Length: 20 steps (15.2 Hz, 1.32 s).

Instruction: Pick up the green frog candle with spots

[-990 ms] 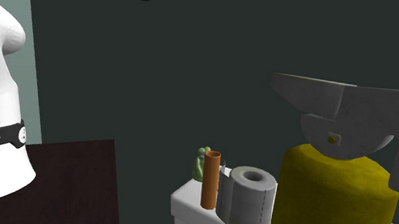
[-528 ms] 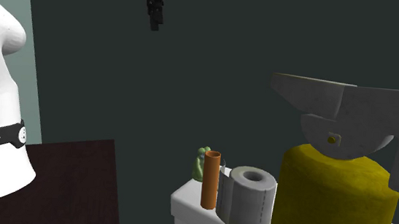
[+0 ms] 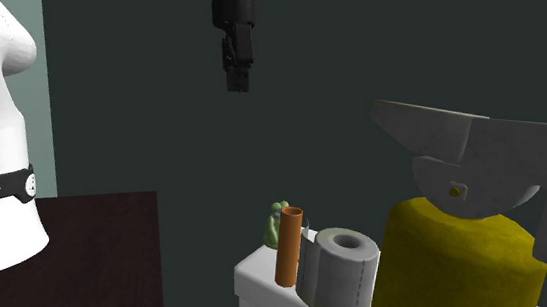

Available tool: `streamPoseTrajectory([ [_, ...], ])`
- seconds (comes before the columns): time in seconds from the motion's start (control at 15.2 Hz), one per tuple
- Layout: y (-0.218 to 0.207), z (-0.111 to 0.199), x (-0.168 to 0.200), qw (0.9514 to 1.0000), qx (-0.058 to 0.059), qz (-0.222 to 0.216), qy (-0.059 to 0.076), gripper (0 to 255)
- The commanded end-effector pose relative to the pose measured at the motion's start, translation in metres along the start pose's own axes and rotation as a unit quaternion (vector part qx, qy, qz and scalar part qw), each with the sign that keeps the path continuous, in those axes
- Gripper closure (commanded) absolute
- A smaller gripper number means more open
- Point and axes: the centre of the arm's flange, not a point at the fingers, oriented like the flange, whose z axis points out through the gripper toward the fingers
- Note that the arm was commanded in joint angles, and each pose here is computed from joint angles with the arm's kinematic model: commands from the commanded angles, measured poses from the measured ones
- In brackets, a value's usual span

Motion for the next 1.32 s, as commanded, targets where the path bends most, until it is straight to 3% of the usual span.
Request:
streamPoseTrajectory([
  [0.0, 0.009, 0.024, 0.004, 1.0, 0.001, -0.002, 0.003, 0],
  [0.99, 0.061, 0.207, 0.058, 0.9997, 0.009, -0.019, 0.014, 0],
  [1.25, 0.062, 0.223, 0.056, 0.9997, 0.009, -0.019, 0.014, 0],
])
